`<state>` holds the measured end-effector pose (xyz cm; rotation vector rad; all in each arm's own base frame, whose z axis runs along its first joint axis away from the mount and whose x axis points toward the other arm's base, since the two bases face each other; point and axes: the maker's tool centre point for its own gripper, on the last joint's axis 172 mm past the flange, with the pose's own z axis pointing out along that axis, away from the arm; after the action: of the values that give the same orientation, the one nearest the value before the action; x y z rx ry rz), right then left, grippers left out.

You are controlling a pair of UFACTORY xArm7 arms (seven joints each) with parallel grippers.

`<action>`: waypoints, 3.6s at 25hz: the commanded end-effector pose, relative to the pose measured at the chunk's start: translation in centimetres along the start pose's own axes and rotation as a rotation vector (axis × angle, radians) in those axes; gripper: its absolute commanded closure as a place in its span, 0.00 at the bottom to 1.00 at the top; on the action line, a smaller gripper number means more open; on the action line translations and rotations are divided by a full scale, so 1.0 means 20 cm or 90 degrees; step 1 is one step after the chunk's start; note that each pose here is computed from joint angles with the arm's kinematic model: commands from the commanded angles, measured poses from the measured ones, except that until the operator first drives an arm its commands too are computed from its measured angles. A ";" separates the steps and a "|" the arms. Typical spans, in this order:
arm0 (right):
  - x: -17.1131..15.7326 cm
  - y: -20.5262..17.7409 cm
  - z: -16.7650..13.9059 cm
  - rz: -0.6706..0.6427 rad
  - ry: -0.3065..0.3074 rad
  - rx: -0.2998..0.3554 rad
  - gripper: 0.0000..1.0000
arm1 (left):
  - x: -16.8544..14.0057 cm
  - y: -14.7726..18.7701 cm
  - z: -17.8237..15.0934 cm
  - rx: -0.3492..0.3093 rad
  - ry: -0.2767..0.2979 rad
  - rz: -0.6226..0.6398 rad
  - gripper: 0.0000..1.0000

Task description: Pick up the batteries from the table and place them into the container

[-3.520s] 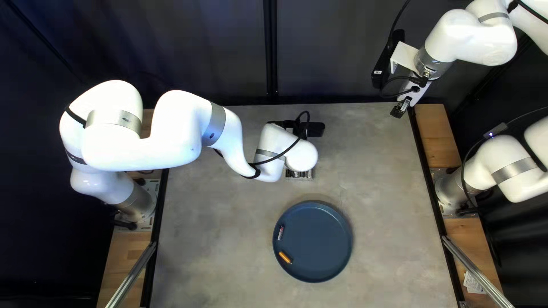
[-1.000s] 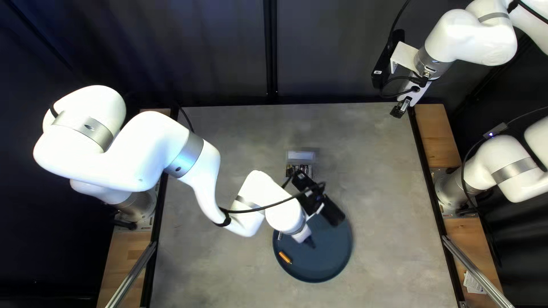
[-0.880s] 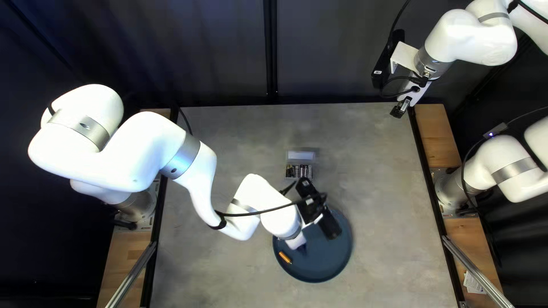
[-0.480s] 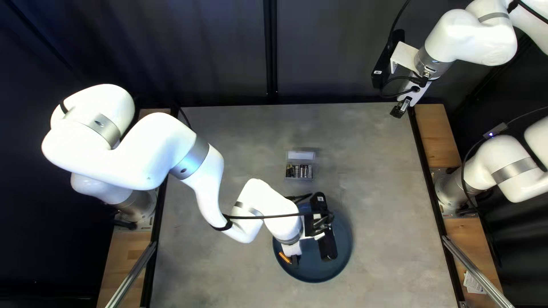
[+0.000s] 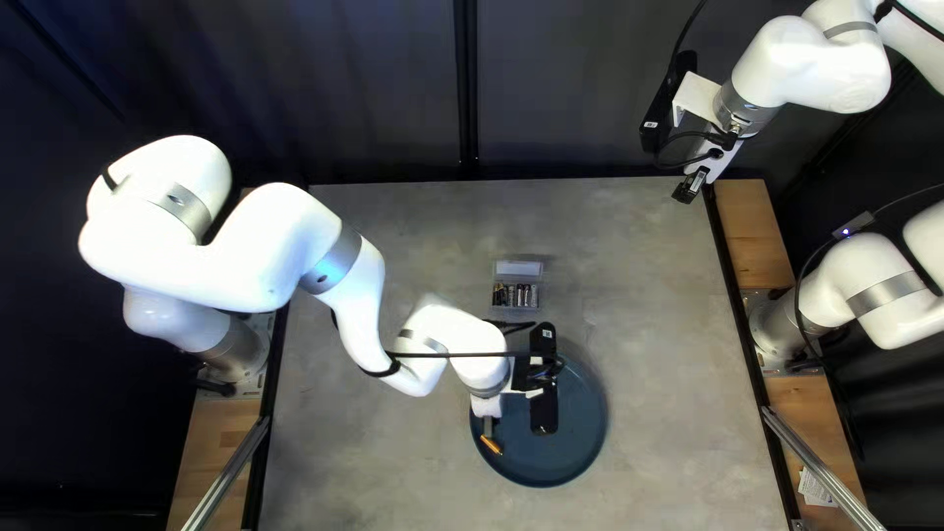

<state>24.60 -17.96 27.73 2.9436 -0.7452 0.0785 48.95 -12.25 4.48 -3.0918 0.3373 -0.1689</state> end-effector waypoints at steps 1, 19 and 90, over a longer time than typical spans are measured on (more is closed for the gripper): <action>0.00 0.00 0.00 0.000 0.000 0.000 0.00 | -0.01 0.06 0.03 0.013 0.006 0.056 0.00; 0.00 0.00 0.00 0.000 0.000 0.000 0.00 | 0.05 -0.01 0.08 0.013 0.021 0.078 0.00; 0.00 0.00 0.00 0.000 0.000 0.000 0.00 | 0.06 -1.00 -0.15 0.152 0.172 -0.221 1.00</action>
<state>24.60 -17.96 27.73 2.9436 -0.7452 0.0785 54.47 5.61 8.62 -2.8616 -0.1957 -0.5678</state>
